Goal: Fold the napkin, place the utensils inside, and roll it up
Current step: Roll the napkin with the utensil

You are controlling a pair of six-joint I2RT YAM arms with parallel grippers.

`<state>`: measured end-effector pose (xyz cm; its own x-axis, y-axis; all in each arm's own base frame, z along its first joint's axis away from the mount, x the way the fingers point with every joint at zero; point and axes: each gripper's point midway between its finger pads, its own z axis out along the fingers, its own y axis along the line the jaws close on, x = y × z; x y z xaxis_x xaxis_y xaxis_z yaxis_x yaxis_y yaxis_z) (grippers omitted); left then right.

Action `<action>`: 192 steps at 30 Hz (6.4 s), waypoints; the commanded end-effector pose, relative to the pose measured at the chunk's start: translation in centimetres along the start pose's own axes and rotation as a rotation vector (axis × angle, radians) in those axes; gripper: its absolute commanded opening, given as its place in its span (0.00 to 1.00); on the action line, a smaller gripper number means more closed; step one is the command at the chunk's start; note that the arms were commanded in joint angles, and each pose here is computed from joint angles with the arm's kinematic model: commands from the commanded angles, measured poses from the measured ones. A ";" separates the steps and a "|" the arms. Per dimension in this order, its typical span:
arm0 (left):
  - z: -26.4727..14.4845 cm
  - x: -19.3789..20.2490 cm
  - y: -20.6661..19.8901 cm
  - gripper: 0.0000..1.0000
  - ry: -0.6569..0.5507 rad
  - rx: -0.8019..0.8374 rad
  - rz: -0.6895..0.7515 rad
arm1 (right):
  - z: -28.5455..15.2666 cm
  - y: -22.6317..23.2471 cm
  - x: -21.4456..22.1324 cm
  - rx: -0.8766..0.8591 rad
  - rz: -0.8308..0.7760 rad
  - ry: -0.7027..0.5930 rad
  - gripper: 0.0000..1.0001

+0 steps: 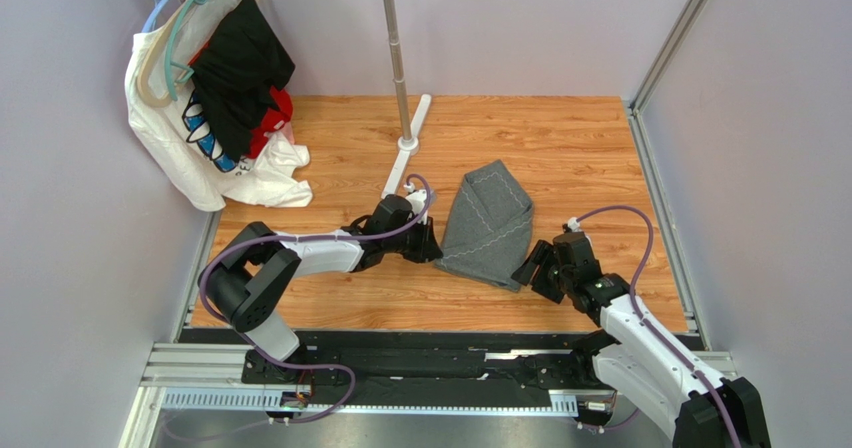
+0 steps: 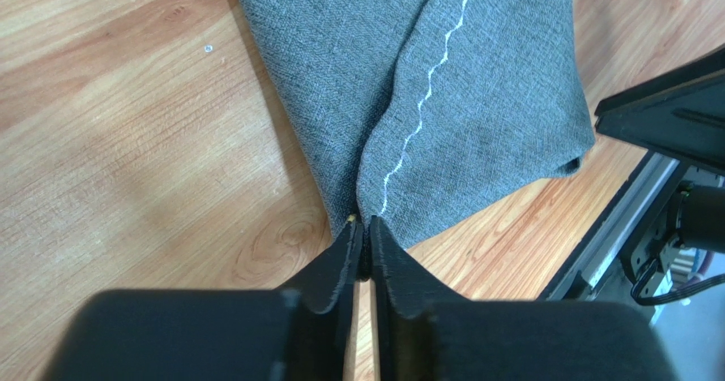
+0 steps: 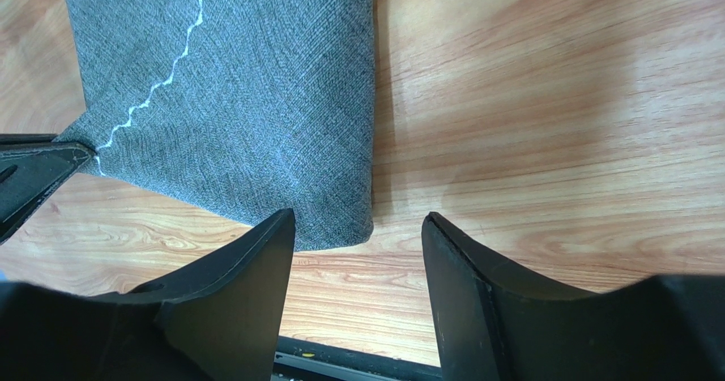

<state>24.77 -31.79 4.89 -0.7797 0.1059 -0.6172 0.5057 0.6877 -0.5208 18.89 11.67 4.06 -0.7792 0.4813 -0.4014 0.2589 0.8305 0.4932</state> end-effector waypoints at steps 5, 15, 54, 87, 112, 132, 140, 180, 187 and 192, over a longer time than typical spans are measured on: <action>-0.6 -0.6 0.4 0.28 -0.057 -0.035 -0.029 | 0.4 1.9 -0.1 -0.083 0.011 0.012 0.61; -0.8 -0.4 0.3 0.53 -0.081 -0.032 -0.085 | 1.7 1.3 1.0 -0.069 0.036 0.057 0.56; 2.2 0.5 -1.4 0.04 0.029 0.087 -0.129 | 0.2 1.1 -1.3 -0.002 -0.088 -0.002 0.61; -2.7 3.0 1.9 0.00 0.414 0.018 -0.359 | 1.8 16.2 6.4 -0.298 -1.128 -0.162 0.58; -2.8 3.1 2.8 0.00 0.522 0.064 -0.388 | 6.6 12.7 8.2 -0.039 -1.180 -0.118 0.47; -5.9 -0.8 4.0 0.65 0.292 -0.006 -0.400 | 6.2 12.5 12.5 -0.185 -1.155 0.173 0.00; -8.9 -1.2 6.6 0.67 -0.008 -0.175 -0.340 | 3.9 14.5 13.0 -0.397 -1.046 0.330 0.00; -4.4 2.2 -5.4 0.66 -0.157 0.335 0.512 | 5.7 14.0 9.4 -0.660 -0.671 0.751 0.00; -3.6 2.0 -4.9 0.66 -0.177 0.280 0.528 | 5.8 13.8 9.5 -0.666 -0.667 0.761 0.00; -3.4 2.5 -4.7 0.66 -0.157 0.273 0.537 | 5.8 13.8 9.4 -0.671 -0.660 0.762 0.00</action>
<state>18.15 -31.27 6.15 -0.4150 0.2885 -0.8629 0.8773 0.3782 -0.2955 17.41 28.99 2.46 -0.8556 -0.4571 -0.2428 -0.4589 0.4531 0.7642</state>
